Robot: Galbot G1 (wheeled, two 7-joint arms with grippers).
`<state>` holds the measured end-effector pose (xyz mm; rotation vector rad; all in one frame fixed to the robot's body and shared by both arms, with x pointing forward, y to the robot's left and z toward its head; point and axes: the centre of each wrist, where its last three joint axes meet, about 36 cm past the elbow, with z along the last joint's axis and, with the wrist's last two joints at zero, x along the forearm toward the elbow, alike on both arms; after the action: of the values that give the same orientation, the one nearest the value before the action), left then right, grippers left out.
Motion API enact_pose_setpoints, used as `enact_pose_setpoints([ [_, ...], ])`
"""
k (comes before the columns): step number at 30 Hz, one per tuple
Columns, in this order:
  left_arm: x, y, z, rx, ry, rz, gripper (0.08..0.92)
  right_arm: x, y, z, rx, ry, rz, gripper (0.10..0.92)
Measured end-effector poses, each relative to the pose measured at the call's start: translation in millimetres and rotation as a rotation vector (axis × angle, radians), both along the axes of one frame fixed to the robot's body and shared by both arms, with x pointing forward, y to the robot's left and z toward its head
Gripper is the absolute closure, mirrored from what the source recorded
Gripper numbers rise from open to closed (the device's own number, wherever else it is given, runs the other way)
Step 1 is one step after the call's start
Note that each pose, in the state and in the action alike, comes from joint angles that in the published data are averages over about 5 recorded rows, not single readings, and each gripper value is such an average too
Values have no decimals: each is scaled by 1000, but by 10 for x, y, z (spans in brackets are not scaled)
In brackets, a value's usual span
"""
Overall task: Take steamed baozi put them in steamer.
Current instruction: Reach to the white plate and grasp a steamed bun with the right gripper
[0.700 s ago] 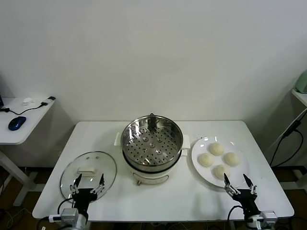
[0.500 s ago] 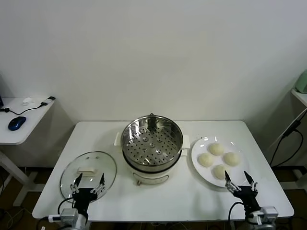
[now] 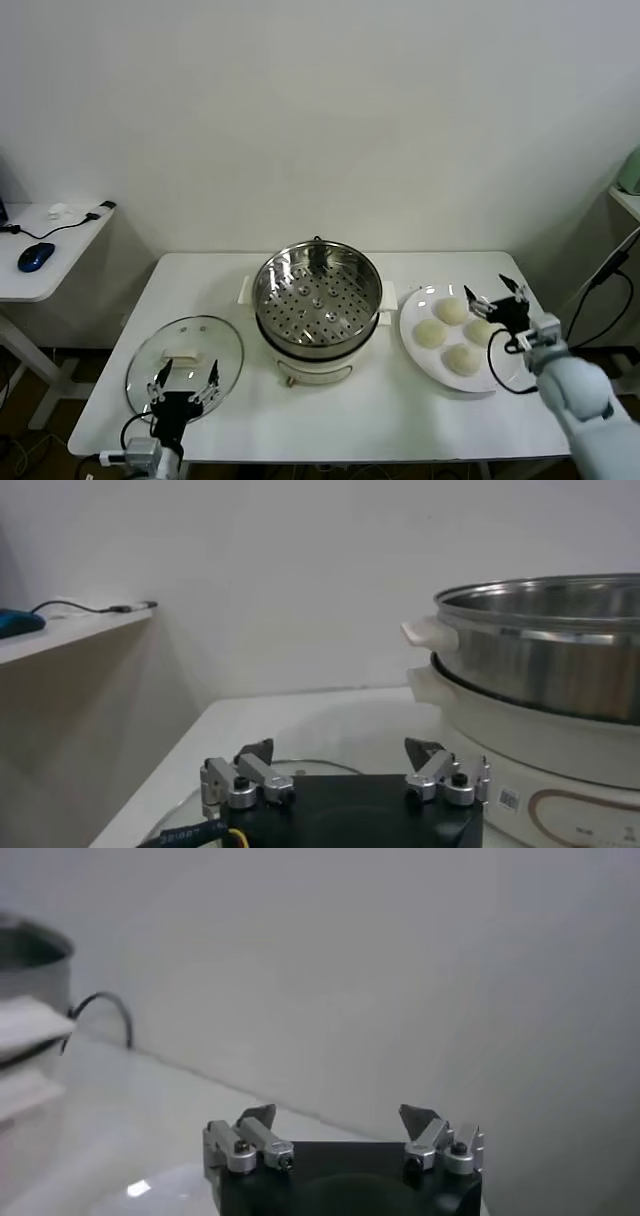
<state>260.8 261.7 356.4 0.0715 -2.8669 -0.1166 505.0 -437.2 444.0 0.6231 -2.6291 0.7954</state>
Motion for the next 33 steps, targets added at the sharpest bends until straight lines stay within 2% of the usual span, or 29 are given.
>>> enact_pose_setpoints([
  [4, -1, 4, -30, 2, 0, -3, 177, 387, -157, 262, -144, 102, 231, 200],
  [9, -9, 6, -69, 5, 2, -5, 177, 791, -241, 518, -307, 276, 444, 200],
  [19, -48, 20, -161, 6, 7, -5, 177, 1407, -115, 814, -552, 568, 597, 200],
  [25, -64, 57, -199, 12, 5, -1, 177, 1638, 86, 775, -623, 664, 591, 200],
  [33, -80, 88, -269, 16, 5, 1, 177, 1851, 340, 572, -683, 720, 569, 200],
])
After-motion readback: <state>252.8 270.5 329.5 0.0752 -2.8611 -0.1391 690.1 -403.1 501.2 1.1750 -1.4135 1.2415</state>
